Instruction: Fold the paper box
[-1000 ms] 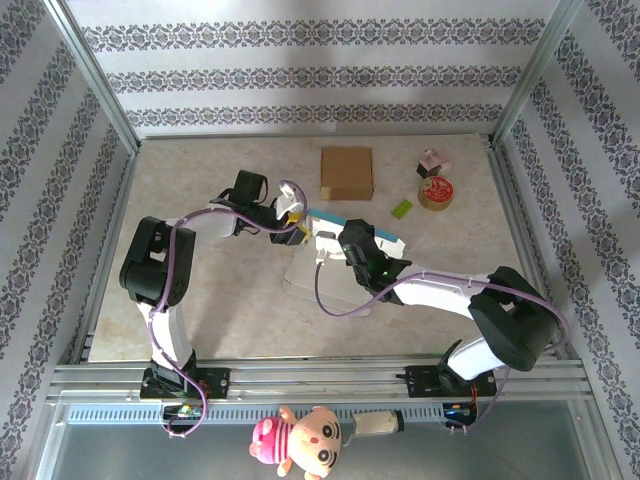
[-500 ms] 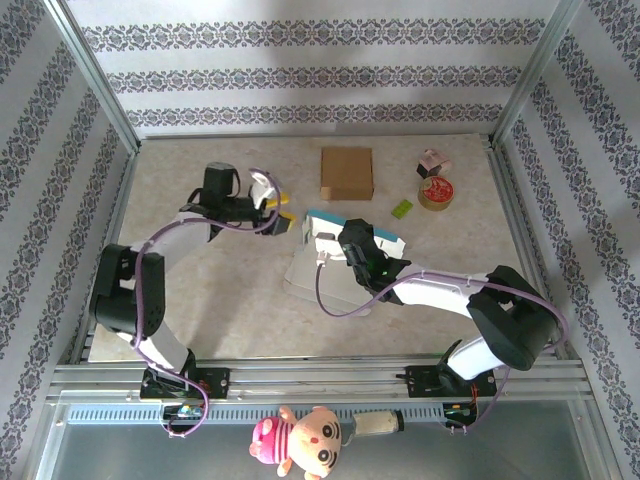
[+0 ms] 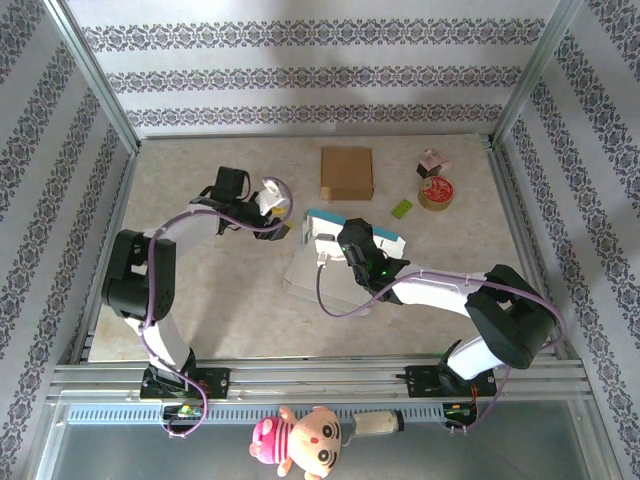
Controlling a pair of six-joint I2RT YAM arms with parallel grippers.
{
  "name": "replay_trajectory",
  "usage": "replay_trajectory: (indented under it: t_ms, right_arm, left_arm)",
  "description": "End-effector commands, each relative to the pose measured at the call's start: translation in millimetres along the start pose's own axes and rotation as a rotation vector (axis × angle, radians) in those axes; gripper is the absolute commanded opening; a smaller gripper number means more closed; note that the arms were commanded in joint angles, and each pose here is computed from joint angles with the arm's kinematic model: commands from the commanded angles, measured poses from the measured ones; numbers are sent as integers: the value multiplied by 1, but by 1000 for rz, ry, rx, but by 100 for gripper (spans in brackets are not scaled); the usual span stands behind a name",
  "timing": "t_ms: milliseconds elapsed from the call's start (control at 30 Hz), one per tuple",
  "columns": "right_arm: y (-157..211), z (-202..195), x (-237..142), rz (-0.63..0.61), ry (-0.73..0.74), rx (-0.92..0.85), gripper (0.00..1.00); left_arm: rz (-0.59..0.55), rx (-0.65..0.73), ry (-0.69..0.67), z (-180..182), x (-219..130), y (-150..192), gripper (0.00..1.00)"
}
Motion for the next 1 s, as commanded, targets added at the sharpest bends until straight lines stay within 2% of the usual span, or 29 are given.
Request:
replay_trajectory:
  t_ms: [0, 100, 400, 667, 833, 967]
  right_arm:
    - [-8, 78, -2, -55, -279, -210, 20]
    - [-8, 78, -2, -57, -281, -213, 20]
    - [-11, 77, 0, -60, -280, -208, 20]
    - [-12, 77, -1, -61, -279, -192, 20]
    - [-12, 79, -1, -58, -284, -186, 20]
    - [-13, 79, -1, -58, -286, -184, 20]
  left_arm:
    - [58, 70, 47, -5, 12, 2, 60]
    - [42, 72, 101, -9, 21, -3, 59]
    - [127, 113, 118, -20, 43, -5, 45]
    - [150, 7, 102, -20, 57, -15, 45]
    - [165, -30, 70, -25, 67, -12, 53]
    - [143, -62, 72, -27, 73, -11, 52]
Point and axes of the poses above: each hand's point on the last joint's axis, 136 mm out from that joint toward the fingers, its own x axis out along the fingers, its own z axis along the line the jaws close on, y = z × x, the point moved 4 cm from there along -x, back along the fingers, and after that the axes turned 12 degrees about -x, right-handed, at the moved point
